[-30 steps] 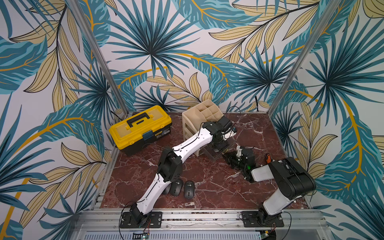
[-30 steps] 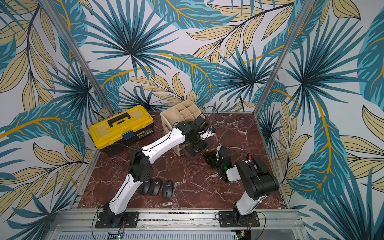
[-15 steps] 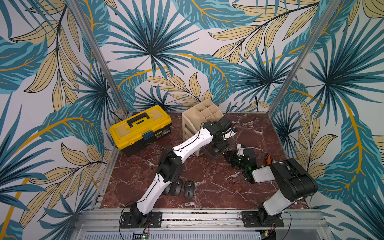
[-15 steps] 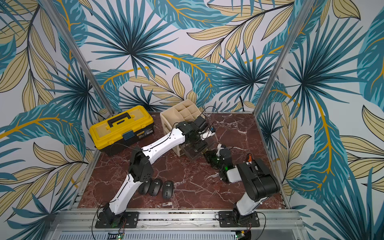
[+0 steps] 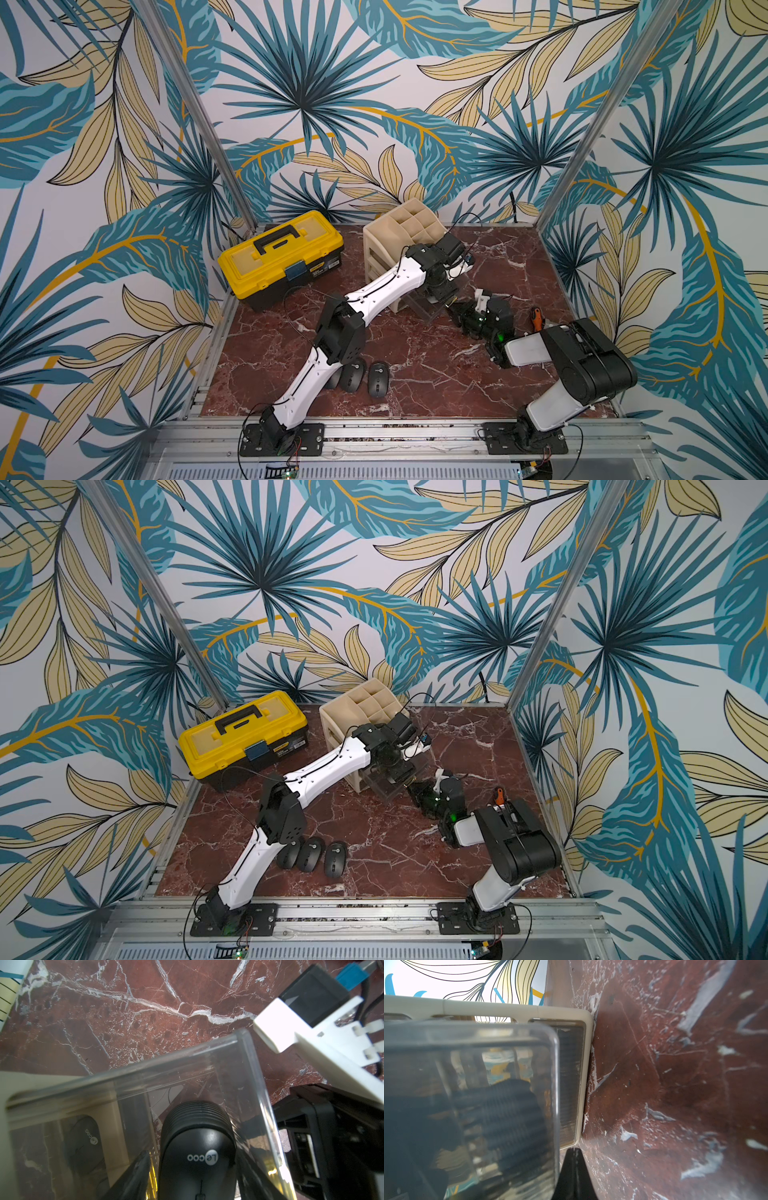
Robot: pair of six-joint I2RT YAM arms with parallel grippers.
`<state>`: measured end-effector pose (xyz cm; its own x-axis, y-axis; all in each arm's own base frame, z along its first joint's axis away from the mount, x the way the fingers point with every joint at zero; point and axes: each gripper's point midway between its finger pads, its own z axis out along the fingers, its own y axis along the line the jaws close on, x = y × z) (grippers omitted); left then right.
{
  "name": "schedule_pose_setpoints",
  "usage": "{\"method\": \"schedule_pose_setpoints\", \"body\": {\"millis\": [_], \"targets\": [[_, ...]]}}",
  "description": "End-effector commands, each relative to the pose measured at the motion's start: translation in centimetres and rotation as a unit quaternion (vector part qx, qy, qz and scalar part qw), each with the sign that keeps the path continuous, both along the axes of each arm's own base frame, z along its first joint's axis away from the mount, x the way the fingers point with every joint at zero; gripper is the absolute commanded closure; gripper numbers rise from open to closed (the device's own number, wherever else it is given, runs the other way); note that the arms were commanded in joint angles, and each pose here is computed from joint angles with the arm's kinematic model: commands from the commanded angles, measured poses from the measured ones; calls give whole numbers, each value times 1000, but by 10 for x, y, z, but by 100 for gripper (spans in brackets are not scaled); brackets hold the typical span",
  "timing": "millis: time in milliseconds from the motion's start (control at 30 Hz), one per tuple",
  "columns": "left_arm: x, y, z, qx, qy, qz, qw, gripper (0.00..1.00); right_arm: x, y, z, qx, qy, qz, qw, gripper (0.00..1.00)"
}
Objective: Take the mice out of the drawer
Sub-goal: Pick up the mouse from the drawer.
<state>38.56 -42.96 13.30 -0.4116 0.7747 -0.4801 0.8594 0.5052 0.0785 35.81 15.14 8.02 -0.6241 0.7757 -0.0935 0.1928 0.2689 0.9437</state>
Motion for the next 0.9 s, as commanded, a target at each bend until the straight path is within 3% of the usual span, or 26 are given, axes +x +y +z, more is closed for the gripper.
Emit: {"method": "schedule_pose_setpoints", "body": {"millis": [0,367,567,600,867], "targets": [[-7,20,-37,59,27,-4,998,34,6,6,33,24,-65,11,998,100],[19,40,-25,78,-15,51,996,35,7,6,34,23,-63,13,998,100],[18,38,-24,66,-5,56,996,35,7,7,32,21,-61,16,998,100],[15,35,-5,48,-10,50,998,35,7,7,32,21,-60,16,998,100],[-5,24,2,2,46,10,999,27,7,7,31,20,-58,17,998,100]]}}
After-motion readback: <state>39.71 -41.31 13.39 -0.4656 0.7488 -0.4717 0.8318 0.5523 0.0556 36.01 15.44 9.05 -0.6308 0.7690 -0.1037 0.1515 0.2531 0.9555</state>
